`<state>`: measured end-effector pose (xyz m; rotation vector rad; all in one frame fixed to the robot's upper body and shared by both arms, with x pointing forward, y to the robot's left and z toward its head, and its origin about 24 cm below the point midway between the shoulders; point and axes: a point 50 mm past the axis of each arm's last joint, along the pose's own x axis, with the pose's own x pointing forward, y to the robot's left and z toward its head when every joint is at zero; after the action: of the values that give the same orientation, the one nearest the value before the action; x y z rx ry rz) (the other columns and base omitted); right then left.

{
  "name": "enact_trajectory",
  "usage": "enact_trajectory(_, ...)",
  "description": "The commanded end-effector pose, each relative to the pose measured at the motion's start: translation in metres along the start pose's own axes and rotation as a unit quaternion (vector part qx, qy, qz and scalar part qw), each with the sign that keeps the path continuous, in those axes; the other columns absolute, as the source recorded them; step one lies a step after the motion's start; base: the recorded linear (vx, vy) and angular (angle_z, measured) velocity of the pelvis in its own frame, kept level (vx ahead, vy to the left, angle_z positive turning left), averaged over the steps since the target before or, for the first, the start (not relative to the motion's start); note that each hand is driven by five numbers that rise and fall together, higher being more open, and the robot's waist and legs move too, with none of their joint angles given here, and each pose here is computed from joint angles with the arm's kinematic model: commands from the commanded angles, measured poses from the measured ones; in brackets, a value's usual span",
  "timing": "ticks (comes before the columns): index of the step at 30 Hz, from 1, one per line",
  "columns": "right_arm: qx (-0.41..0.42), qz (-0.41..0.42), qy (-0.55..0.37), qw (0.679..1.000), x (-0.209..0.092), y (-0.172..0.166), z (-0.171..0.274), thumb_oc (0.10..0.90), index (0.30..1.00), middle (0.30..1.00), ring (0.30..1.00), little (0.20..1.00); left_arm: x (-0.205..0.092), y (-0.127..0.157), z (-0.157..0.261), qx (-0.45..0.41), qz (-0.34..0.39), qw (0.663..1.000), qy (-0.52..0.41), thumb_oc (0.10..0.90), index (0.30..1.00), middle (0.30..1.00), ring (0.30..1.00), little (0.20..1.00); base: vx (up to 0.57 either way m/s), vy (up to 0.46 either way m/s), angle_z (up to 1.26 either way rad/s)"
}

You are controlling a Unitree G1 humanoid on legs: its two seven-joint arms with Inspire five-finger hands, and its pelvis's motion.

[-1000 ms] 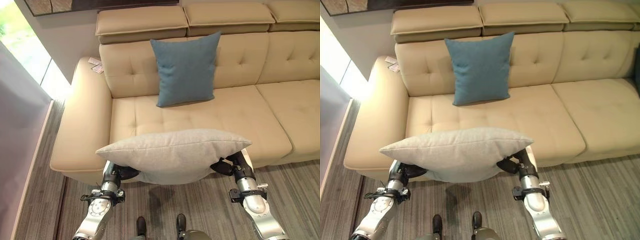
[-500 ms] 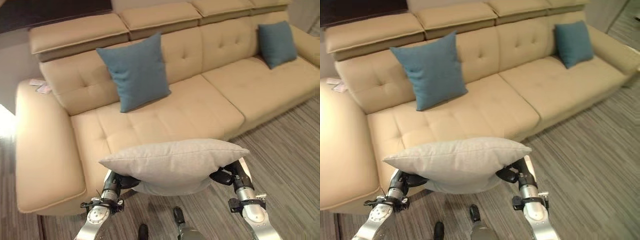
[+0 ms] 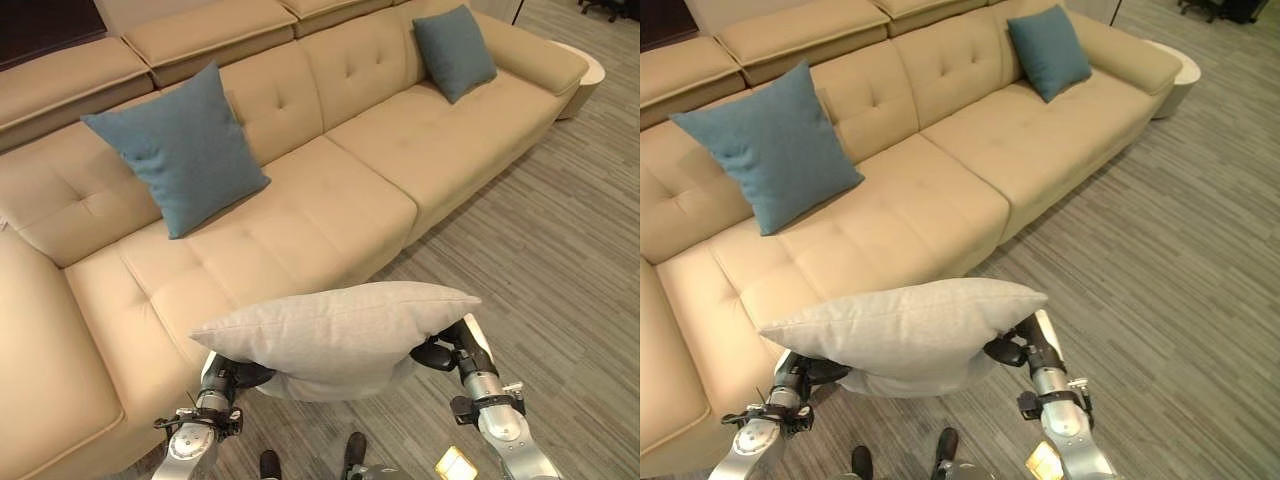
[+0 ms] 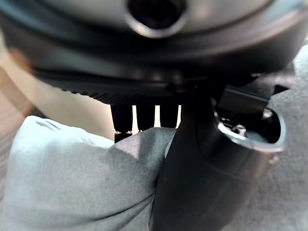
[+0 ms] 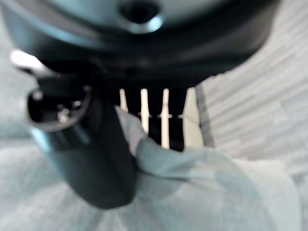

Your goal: Pick up all the scattered cushions and arrange them neatly on the sofa.

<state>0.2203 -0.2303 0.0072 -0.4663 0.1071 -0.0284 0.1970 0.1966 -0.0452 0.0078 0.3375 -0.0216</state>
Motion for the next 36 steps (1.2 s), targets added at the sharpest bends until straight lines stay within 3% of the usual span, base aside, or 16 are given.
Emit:
enact_trajectory(1,0.050,-0.010,-0.203,0.978,0.009,0.004,0.079,0.400,0.300,0.300,0.300,0.300,0.020,-0.041,0.089,-0.016,-0.092,0.974,-0.207,0.400,0.300,0.300,0.300,0.300,0.07,-0.159,0.13)
enact_trajectory(12,0.051,-0.021,-0.180,0.982,0.011,0.001,0.070,0.400,0.300,0.300,0.300,0.300,0.023,-0.046,0.096,-0.017,-0.096,0.972,-0.214,0.400,0.300,0.300,0.300,0.300,0.16,-0.024,-0.40)
enact_trajectory(22,0.059,0.019,-0.190,0.980,0.012,0.014,0.076,0.400,0.300,0.300,0.300,0.300,0.017,-0.032,0.088,-0.014,-0.084,0.976,-0.199,0.400,0.300,0.300,0.300,0.300,0.19,0.118,-0.94)
enact_trajectory(36,0.059,0.044,-0.227,0.971,0.023,0.026,0.098,0.400,0.300,0.300,0.300,0.300,0.016,-0.018,0.091,-0.016,-0.053,0.977,-0.205,0.400,0.300,0.300,0.300,0.300,0.18,0.043,-0.33)
